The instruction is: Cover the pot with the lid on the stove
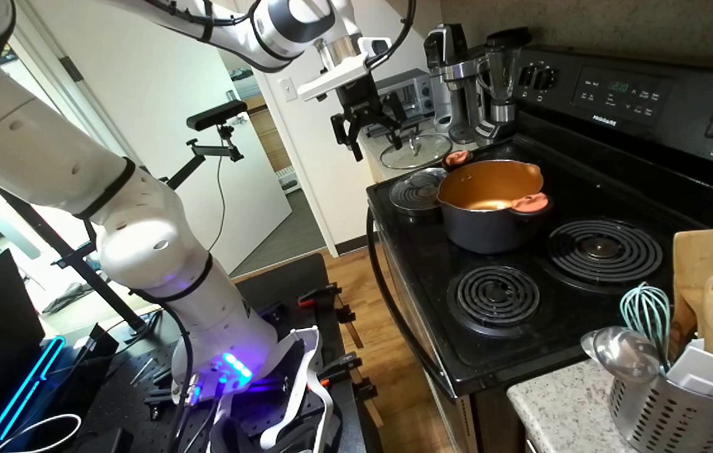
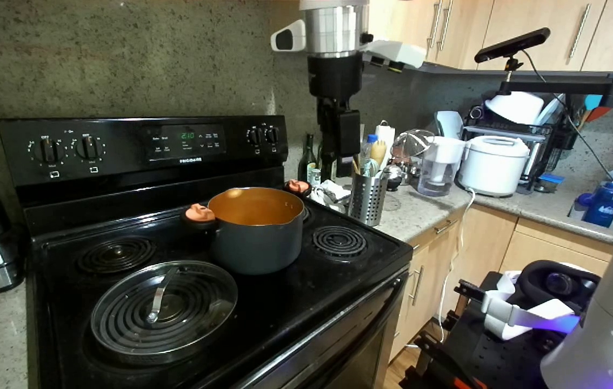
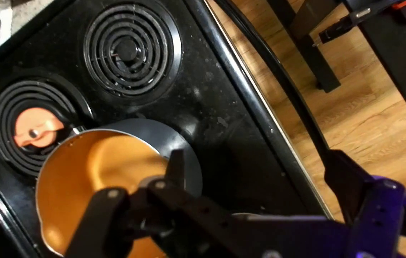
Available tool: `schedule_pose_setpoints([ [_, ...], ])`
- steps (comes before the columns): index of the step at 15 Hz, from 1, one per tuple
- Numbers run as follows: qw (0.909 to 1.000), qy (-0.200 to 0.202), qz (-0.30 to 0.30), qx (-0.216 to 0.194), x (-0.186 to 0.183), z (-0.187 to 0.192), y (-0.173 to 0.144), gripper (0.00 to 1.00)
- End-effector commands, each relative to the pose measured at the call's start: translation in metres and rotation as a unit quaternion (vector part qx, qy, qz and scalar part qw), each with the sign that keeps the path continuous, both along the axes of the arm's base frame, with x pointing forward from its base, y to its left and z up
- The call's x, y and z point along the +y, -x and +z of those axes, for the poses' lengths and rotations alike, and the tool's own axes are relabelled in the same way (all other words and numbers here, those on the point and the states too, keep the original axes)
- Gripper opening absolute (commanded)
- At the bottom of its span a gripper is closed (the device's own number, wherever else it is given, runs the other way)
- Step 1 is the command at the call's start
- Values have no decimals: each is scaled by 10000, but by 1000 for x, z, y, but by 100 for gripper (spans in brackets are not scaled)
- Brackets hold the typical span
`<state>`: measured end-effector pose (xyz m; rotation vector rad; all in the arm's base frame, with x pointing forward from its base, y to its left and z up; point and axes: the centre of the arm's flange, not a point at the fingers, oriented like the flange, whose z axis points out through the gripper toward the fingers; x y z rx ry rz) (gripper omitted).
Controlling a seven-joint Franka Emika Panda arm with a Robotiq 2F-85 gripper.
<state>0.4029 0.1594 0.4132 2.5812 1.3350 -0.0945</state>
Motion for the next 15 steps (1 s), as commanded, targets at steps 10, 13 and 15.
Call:
schedule_pose_setpoints([
  [10, 9943, -7, 966, 449, 79, -32, -2, 100],
  [13, 9947, -11, 926, 447, 76, -32, -4, 100],
  [15, 9939, -53, 984, 489, 82, -31, -10, 100],
])
